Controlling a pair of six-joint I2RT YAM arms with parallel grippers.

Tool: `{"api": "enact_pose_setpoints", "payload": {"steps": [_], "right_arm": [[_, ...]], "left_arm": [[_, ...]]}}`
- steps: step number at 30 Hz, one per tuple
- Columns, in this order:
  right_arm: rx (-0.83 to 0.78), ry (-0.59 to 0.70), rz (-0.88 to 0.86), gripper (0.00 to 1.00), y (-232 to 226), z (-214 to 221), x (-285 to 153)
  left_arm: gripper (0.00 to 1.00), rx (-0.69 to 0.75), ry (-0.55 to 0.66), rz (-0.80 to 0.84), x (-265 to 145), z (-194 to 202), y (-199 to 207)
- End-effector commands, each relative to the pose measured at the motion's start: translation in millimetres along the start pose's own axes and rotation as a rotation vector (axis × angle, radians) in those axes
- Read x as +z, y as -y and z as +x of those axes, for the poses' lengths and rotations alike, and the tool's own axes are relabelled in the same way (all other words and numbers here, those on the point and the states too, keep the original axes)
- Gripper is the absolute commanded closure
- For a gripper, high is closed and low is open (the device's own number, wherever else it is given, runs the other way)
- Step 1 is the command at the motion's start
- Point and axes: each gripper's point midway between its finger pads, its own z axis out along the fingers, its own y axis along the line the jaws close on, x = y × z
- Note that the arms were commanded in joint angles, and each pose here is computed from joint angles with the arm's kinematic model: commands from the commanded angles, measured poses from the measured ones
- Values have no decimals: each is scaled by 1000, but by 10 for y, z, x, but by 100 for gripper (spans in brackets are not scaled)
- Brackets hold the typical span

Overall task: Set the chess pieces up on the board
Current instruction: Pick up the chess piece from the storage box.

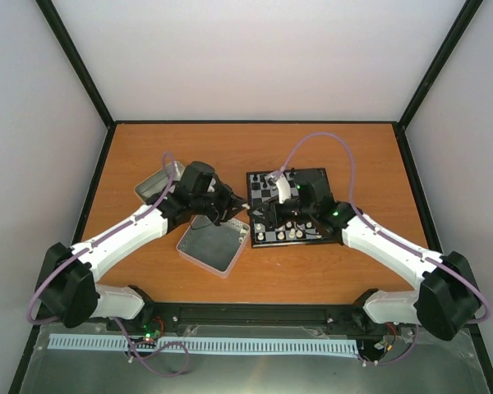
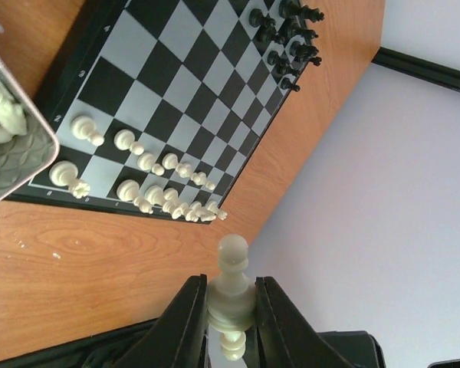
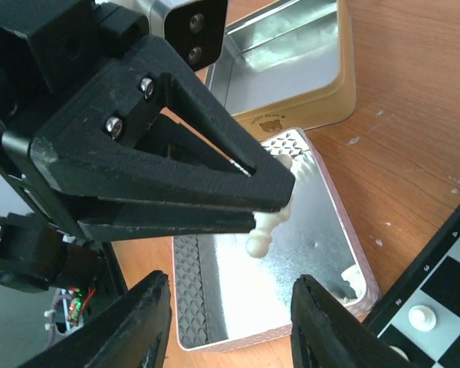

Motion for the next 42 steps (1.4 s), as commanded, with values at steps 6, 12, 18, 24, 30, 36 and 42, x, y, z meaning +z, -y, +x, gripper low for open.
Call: {"api": "enact_pose_setpoints", "payload": {"steps": [6,12,18,24,30,36,42], "right_arm": [[-19,85,-44,65,-122,-288,153],[-12,65,-37,66,-103,-253,216],[-11,61,-45,79,-138,-259,253],[1,70,-34,83,-132,-319,276],[3,80,-21,95,-121,-362,278],[-14,92,-16,97,-134,-383,233],[-63,80,-116,97,-349,-379,143]], "left_arm": [[88,-63,-31,95,-179,86,131],[88,-67,-21,104,-223,76,142],[88,-70,-20,109,-232,77,146],[88,-64,-19,102,-238,80,140],[84,-60,-20,99,-238,82,127],[47,-27,49,119,-340,-18,135],[30,97,85,199,-510,-130,185]]}}
